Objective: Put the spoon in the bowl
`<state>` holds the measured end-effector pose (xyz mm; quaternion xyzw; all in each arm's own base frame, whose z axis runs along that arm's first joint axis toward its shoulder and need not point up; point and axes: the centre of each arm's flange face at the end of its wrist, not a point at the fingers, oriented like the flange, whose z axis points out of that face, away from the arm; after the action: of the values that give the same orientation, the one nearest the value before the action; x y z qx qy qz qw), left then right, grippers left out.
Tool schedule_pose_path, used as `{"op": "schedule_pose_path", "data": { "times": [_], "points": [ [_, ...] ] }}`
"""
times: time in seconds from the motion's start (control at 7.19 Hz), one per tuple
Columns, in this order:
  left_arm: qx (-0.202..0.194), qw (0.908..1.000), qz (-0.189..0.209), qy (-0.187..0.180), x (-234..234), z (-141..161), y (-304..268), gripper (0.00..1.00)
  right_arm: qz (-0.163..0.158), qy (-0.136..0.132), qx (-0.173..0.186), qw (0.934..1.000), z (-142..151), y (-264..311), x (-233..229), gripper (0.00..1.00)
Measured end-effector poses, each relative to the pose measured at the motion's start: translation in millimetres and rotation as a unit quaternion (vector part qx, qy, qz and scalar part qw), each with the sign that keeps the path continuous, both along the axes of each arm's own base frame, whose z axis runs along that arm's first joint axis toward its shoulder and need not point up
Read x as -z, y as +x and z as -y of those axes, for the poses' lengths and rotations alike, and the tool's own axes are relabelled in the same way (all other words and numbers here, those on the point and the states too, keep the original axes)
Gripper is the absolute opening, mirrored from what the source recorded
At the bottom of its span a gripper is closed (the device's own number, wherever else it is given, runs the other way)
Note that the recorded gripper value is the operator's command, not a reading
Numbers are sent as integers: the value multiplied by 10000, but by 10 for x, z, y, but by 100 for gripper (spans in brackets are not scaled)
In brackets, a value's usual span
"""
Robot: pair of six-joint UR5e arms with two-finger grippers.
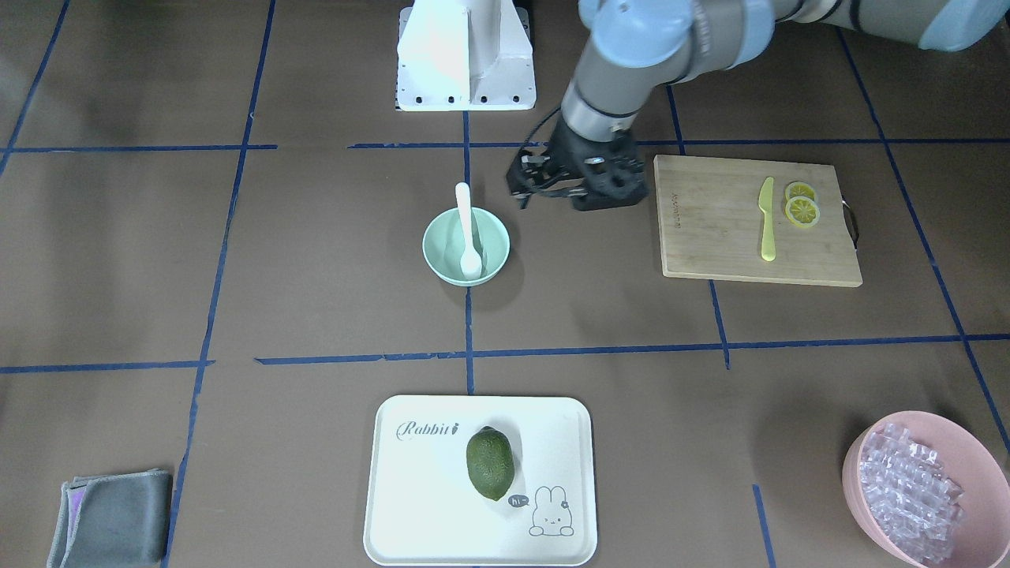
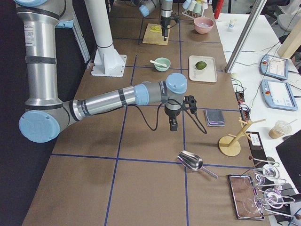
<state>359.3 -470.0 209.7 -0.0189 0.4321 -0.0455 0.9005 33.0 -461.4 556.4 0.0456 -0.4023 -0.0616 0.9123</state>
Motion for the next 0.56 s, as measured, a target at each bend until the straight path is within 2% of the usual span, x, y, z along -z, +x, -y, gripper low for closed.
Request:
{"op": "schedule_pose_path", "data": {
  "times": [0.28, 0.56],
  "points": [
    [-341, 9987, 218, 317, -606, 299, -861, 100, -8, -188, -173, 9997, -110, 336, -419, 100],
    [-591, 9962, 320, 549, -1252, 475, -1650, 100, -22, -142, -310, 9994, -53, 426, -736, 100]
  ]
}}
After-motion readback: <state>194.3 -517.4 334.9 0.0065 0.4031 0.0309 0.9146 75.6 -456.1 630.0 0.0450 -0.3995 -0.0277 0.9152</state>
